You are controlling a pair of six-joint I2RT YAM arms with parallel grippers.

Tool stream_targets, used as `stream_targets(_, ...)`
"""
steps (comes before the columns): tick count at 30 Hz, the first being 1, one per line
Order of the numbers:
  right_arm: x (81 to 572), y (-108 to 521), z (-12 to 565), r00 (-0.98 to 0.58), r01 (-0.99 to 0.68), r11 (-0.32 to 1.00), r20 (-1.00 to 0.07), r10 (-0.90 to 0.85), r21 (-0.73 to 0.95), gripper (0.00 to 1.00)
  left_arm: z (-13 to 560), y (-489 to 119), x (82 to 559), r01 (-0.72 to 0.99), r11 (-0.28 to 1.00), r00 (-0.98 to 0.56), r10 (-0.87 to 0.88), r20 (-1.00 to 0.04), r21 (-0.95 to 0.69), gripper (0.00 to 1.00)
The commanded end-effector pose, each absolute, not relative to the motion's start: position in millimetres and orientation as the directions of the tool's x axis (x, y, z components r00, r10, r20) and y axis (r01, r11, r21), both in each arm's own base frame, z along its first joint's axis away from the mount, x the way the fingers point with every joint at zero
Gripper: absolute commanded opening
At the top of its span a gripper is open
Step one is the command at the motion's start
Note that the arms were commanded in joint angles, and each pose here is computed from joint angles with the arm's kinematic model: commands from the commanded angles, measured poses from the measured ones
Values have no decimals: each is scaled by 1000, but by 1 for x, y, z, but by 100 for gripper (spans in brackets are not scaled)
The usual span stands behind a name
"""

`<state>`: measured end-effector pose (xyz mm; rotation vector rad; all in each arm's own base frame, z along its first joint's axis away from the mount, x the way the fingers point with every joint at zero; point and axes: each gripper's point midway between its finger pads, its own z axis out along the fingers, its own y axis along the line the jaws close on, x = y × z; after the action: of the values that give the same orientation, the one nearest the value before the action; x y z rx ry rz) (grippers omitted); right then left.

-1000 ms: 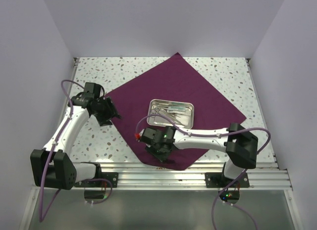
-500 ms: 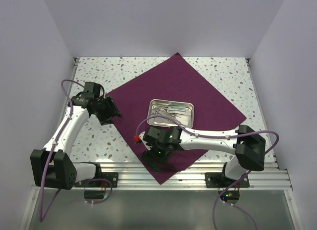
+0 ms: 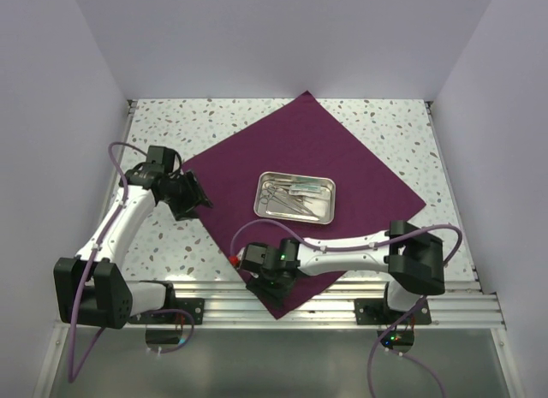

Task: Prepare the surgical pack

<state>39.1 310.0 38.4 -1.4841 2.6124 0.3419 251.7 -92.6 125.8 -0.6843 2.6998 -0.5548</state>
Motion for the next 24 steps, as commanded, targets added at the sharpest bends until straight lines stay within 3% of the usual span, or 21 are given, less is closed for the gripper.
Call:
stream_targets(1,60,318,45,-578,-808,587,-262,-772,53,57,132,-95,256,-377,796,-828,-518,-213,-473,59)
stream_targets(5,57,328,43,-596,-796,602,-270,-757,69,60,132,-96,256,-372,794,-830,-517,-211,-481,59)
stream_targets(9,51,338,42,-591,-798,600,-277,-758,62,73,131,-96,256,-372,793,-831,-516,-207,-482,59)
stream_targets(11,46,344,42,-583,-803,593,-283,-762,55,74,130,-97,255,-370,794,-834,-513,-204,-483,59)
stream_targets(16,41,349,33,-603,-785,618,-278,-748,40,72,125,-98,250,-364,798,-843,-501,-195,-480,59)
stream_targets(24,57,357,30,-639,-726,686,-322,-699,-47,60,124,-98,246,-343,809,-857,-478,-193,-478,59)
